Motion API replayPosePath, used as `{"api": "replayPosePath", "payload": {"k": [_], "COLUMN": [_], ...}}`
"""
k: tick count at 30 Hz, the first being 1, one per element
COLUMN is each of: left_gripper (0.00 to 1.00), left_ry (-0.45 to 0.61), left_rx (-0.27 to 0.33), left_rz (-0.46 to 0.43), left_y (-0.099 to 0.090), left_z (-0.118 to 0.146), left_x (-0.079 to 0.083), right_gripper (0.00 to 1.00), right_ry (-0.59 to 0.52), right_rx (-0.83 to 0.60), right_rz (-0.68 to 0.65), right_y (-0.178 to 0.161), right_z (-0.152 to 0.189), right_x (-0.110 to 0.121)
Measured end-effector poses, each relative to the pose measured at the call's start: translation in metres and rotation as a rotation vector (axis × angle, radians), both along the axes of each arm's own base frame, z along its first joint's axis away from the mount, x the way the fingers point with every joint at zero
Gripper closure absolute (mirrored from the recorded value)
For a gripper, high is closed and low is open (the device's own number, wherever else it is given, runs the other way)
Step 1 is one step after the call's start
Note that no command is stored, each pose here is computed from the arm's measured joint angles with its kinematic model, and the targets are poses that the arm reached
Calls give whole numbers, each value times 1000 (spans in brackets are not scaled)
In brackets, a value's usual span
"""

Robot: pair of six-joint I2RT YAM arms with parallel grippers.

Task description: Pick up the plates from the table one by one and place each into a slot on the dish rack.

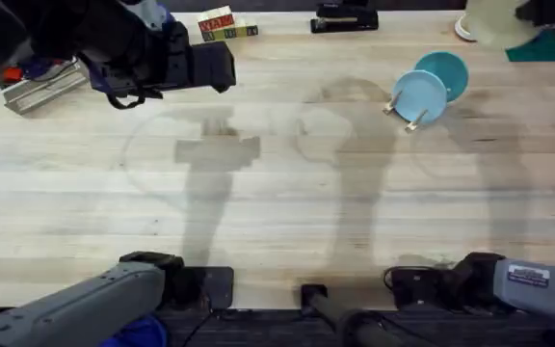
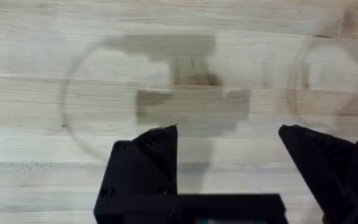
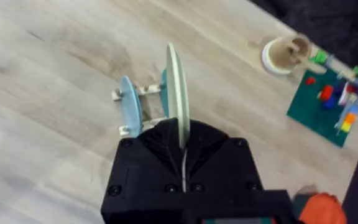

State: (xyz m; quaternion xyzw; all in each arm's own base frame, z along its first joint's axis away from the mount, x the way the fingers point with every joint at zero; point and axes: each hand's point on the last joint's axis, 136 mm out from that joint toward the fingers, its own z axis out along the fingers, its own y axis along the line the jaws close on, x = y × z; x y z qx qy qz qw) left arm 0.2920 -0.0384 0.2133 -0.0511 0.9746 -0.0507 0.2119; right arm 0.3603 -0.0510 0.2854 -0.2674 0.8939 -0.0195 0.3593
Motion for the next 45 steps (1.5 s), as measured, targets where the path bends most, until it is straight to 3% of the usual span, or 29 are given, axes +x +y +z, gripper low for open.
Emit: {"api": "replayPosePath", "payload": {"k": [6,14,45], "left_gripper": [6,7,8], "left_ry": [0,0,0], "left_rx": [0,0,0], "left_rz": [0,0,0], "left_y": [0,0,0], "left_z": [0,0,0], "left_x": [0,0,0], "right_gripper": [970,970,969], "right_ry": [29,-23,-35], "right_rx": [46,45,72], "right_rz": [-36,-90,-66], "right_y": [-14,-30,-23], "right_z": [-3,16,19], "right_x": [-14,-31,-31]}}
